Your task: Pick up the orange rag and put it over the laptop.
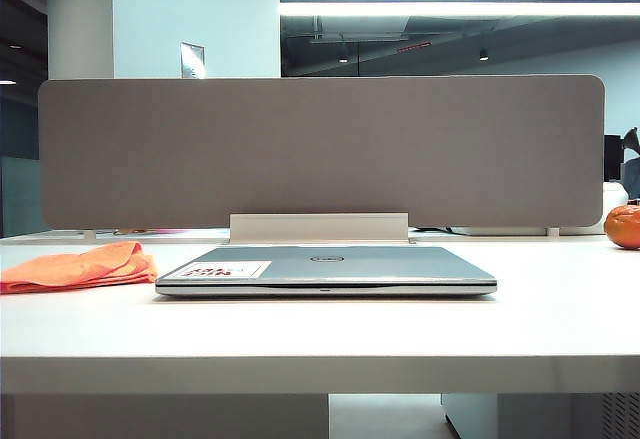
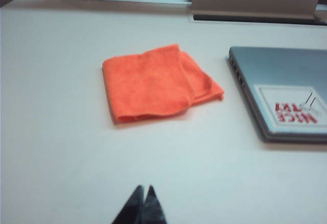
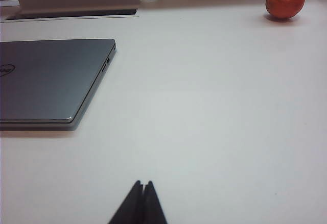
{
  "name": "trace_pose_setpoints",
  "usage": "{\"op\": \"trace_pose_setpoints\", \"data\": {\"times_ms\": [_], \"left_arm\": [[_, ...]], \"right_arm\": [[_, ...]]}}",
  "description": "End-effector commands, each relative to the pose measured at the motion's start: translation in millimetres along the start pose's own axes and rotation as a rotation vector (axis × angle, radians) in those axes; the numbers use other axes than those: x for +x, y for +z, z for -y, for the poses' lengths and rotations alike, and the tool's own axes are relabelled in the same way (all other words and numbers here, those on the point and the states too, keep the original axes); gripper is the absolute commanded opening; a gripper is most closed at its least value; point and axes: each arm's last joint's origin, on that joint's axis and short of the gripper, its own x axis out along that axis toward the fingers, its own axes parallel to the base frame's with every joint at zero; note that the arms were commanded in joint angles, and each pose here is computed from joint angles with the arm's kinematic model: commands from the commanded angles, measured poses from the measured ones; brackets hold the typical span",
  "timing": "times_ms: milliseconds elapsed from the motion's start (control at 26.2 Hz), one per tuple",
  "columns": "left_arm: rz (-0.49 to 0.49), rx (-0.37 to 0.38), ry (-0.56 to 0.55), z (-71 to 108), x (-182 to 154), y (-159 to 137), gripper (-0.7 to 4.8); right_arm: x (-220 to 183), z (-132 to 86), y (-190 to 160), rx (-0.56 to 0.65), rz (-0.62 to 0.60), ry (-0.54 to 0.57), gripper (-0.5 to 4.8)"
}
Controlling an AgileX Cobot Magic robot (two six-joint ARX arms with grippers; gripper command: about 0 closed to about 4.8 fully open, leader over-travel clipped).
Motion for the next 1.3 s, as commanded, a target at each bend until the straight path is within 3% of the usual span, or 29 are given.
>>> {"op": "trace_pose_setpoints", "data": {"times_ms": [38, 343, 496, 611, 725, 916, 1298], "left_arm": [[0.047, -0.006, -0.006, 0.5, -4, 13, -0.06], [0.134, -0.005, -0.037, 2.3, -17, 43, -0.06], [0.089, -0.001, -0.065, 3.4, -18, 49, -0.06], [0.037, 0.000, -0.138, 5.7, -13, 54, -0.06], [-0.019, -0.003, -0.136, 5.9, -7, 59, -0.06], [-0.068, -0.007, -0.133, 6.1, 2, 66, -0.06], [-0.144, -0.041, -0.066, 5.2, 32, 94, -0.06]], "right_arm": [[0, 0, 0, 0.003, 0.010, -0.002, -0.05], [0, -3, 1, 0.007, 0.019, 0.096, -0.05], [0, -6, 3, 0.054, 0.023, 0.194, -0.05], [-1, -9, 3, 0.154, 0.004, 0.318, -0.05], [-3, -13, 8, 0.248, 0.005, 0.472, -0.05], [-7, -17, 15, 0.235, 0.047, 0.632, -0.05], [-8, -18, 19, 0.214, 0.091, 0.677, -0.05]]}}
